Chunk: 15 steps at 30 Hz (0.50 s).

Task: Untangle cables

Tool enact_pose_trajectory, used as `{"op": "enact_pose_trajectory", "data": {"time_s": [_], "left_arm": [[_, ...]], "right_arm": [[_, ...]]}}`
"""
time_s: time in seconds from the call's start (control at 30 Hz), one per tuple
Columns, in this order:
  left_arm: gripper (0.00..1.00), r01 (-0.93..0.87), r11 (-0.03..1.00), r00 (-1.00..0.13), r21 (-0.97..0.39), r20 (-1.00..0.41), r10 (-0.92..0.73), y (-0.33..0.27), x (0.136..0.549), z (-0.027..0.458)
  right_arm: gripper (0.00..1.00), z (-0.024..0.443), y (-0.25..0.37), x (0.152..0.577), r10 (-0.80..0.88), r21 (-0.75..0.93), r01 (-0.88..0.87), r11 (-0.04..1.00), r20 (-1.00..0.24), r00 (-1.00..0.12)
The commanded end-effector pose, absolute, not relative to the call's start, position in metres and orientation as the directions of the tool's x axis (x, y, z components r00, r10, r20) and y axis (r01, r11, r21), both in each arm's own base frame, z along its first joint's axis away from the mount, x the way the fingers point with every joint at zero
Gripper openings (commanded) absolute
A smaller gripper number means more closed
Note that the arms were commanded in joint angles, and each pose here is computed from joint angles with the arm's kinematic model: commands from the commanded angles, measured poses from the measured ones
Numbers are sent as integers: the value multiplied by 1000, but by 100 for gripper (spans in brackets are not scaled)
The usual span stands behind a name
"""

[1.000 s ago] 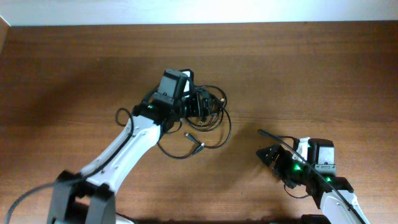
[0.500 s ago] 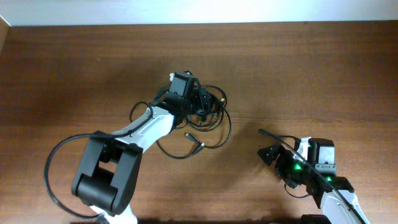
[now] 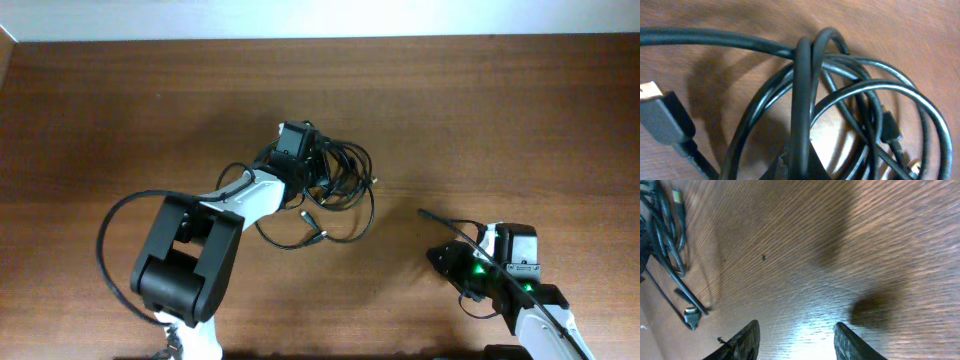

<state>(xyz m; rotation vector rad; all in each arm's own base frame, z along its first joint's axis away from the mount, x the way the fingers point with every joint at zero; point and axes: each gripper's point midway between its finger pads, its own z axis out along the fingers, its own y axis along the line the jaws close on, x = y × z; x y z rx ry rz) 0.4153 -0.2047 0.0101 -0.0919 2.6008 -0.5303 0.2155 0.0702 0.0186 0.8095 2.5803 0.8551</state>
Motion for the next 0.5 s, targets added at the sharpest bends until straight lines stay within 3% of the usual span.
{"op": "enact_pose_trajectory", "data": {"time_s": [0.0,0.2,0.37,0.47], "left_arm": [[0,335,833,-846,-440,-530,60,-233,395,71],[0,627,664,-728,-408,-610,313,-233,320,156],[0,645,643,-728,-413,-589,351,-229,301,161],[0,700,541,-696,-467,-615,370,-241,288,171]], "right_arm": [[53,49,104,220,410,756,129,642,-196,-891],[55,149,132,252,284,845,-199,496,-374,-883],[55,209,140,262,234,826,-368,427,-494,-837],[54,214,142,262,234,831,-369,416,-490,-840]]}}
